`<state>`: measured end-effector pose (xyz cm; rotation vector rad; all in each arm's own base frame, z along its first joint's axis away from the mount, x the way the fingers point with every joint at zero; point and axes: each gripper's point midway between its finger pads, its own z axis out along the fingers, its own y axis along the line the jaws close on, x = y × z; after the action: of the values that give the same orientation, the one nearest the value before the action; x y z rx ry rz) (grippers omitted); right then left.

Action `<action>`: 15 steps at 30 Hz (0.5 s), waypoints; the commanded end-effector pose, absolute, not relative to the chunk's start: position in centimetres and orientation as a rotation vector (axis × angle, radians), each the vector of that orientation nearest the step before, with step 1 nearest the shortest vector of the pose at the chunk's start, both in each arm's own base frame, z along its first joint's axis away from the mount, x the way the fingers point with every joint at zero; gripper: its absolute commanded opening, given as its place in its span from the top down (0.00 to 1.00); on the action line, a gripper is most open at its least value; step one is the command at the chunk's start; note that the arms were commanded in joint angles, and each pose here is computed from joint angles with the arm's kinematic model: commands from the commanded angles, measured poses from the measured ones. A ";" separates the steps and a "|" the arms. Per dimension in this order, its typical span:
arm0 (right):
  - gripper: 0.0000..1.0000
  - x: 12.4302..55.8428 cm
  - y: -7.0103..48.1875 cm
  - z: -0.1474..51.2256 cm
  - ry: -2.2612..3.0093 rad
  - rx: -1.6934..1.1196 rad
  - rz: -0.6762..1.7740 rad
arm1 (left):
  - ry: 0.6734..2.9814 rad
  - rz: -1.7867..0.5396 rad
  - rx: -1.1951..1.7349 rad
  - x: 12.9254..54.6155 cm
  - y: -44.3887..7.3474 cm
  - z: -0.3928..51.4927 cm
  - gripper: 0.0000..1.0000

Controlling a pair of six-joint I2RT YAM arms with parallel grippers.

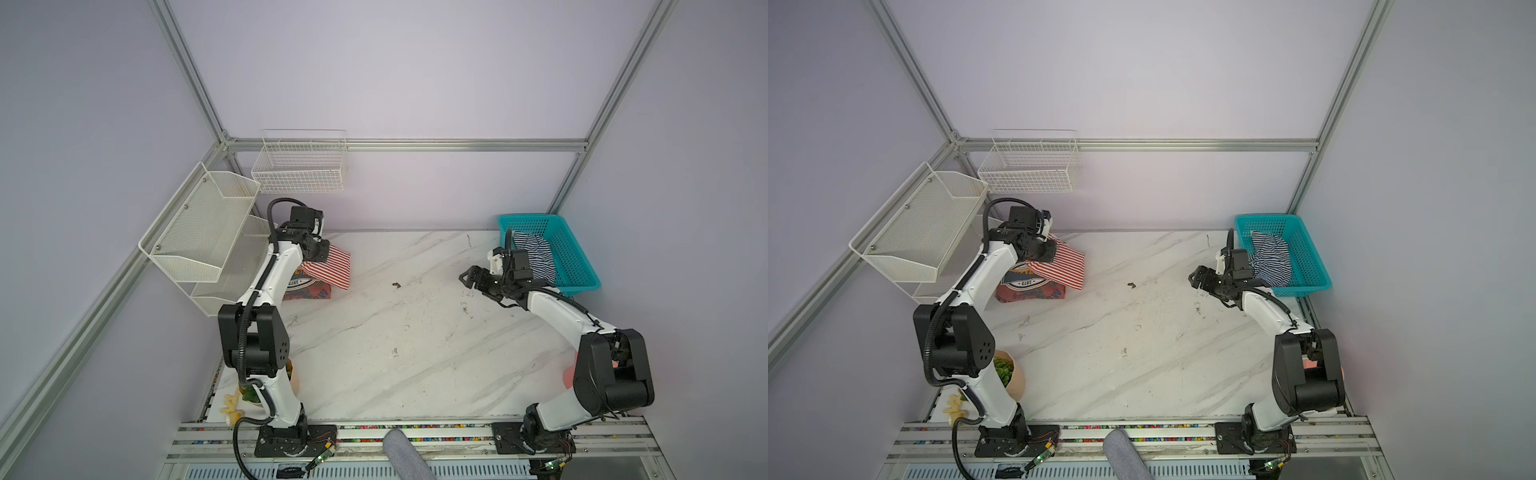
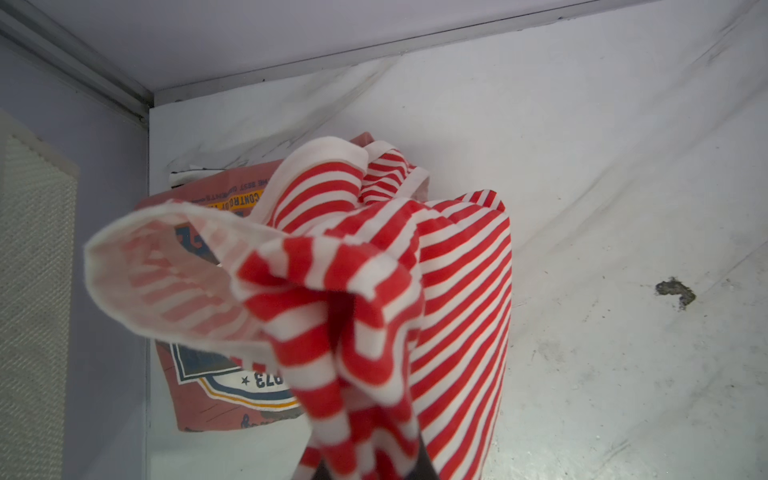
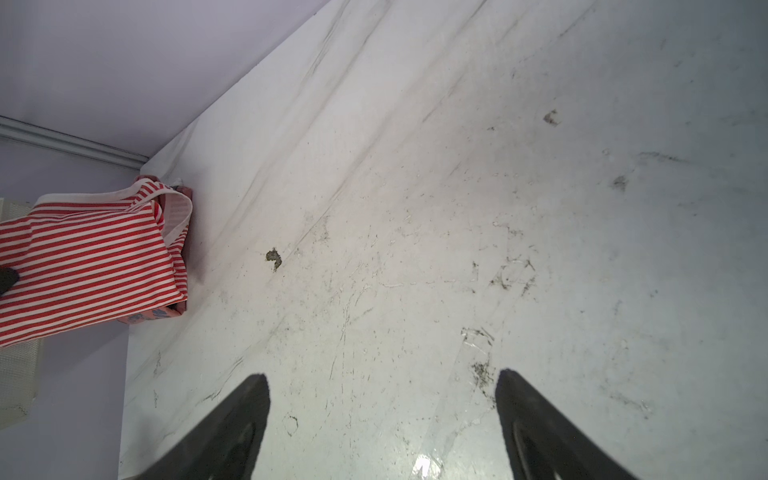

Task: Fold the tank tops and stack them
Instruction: 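Carry the tank top onto the red T-shirt with left gripper while right withdraws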

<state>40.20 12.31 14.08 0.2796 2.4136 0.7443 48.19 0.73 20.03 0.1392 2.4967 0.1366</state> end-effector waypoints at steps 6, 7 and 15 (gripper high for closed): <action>0.12 40.1 13.0 13.4 2.423 0.269 0.763 | 2.403 0.149 0.118 47.8 4.4 21.6 1.00; 0.12 40.1 13.0 13.4 2.424 0.268 0.762 | 2.407 0.149 0.116 47.9 4.6 21.3 1.00; 0.12 39.8 13.0 13.3 2.434 0.263 0.754 | 2.459 0.177 0.079 49.0 6.8 17.9 1.00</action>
<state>40.02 12.83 13.85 0.2658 2.4224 0.7543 48.12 5.50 18.69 0.0658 2.4844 0.1497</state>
